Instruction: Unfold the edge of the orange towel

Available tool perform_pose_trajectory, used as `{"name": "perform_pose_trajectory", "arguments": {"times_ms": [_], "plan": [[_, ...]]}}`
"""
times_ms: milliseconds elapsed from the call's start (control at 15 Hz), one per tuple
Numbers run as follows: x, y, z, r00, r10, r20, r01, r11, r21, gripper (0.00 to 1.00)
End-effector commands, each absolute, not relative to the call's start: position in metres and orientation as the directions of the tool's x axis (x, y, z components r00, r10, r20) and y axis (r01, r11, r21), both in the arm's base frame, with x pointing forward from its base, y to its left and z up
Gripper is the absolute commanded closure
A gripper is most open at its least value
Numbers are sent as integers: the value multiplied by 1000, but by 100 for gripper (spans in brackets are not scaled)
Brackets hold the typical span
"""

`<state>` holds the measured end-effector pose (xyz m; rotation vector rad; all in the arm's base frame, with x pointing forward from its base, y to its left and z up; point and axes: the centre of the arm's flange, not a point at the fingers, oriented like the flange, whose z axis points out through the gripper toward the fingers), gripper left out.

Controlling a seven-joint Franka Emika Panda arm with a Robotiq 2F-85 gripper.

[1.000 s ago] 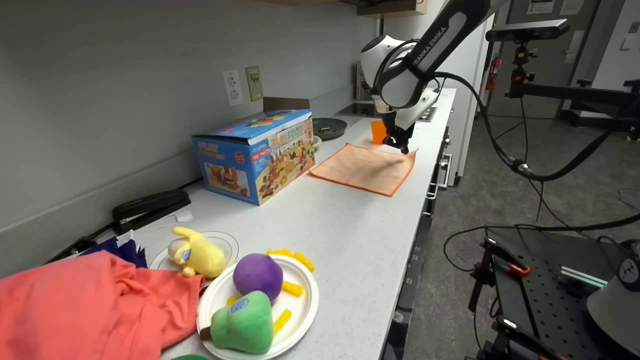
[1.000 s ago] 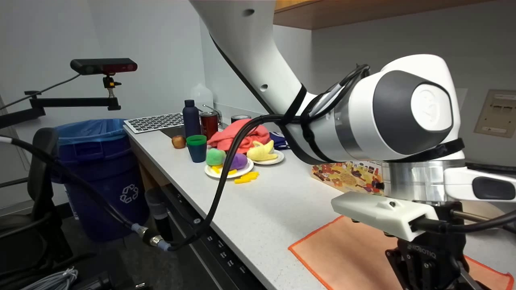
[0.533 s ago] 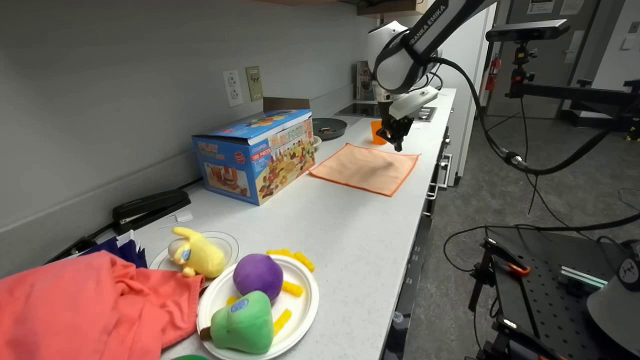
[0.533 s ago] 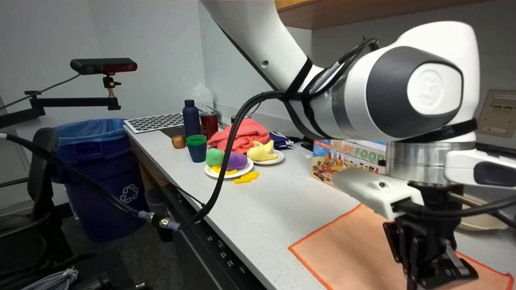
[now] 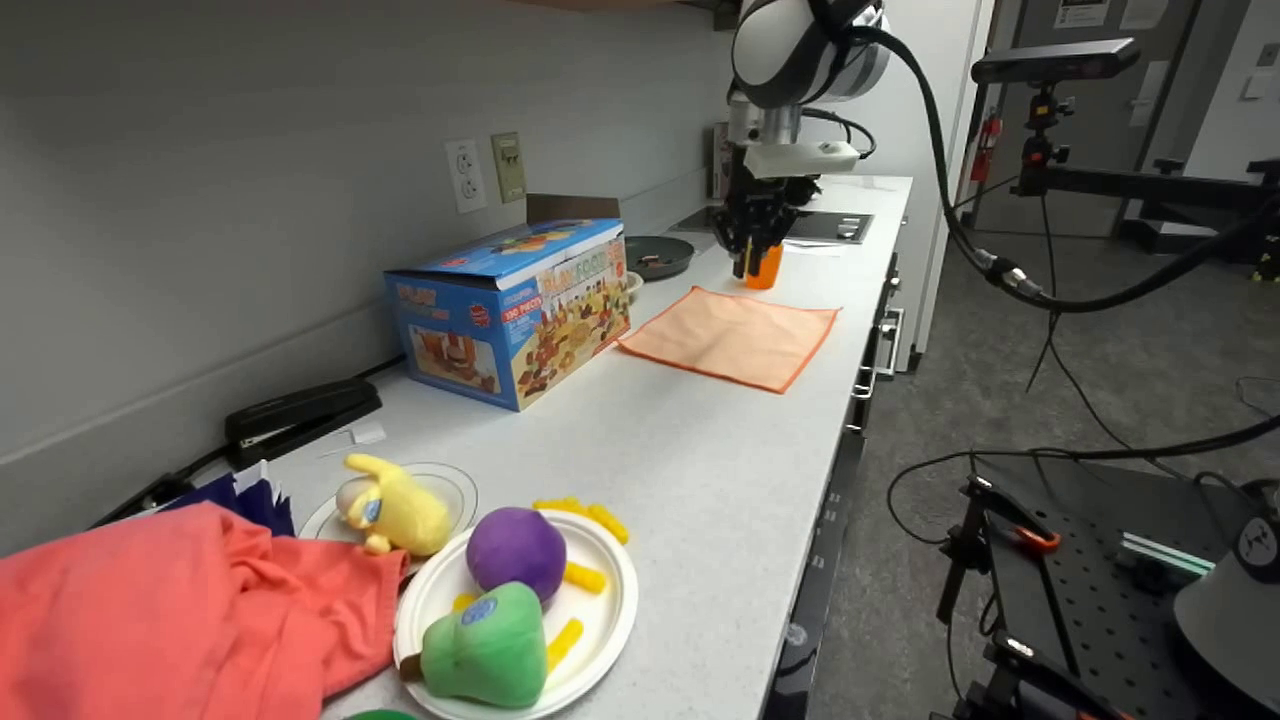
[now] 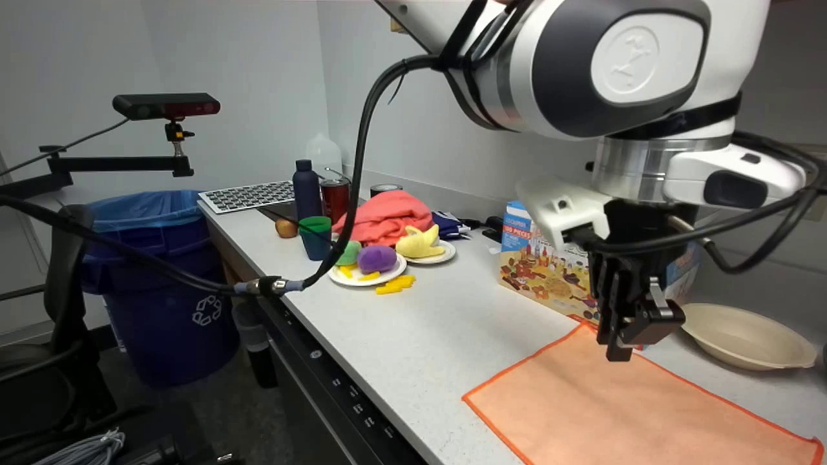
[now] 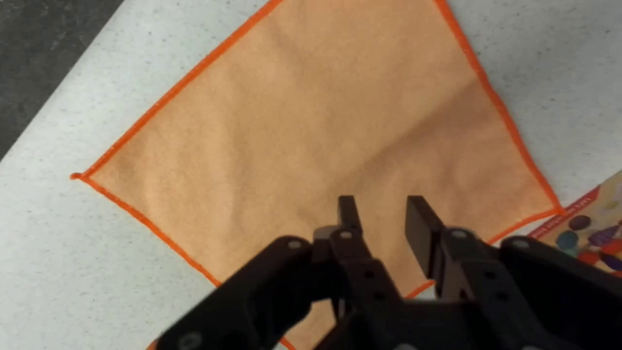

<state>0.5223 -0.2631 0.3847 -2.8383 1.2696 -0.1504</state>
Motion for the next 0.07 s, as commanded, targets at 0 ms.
{"name": "perform_pose_trajectory", "arguments": {"times_ms": [0], "plan": [[523,-259,390,660,-747,80,-743,-665,-83,62]]}}
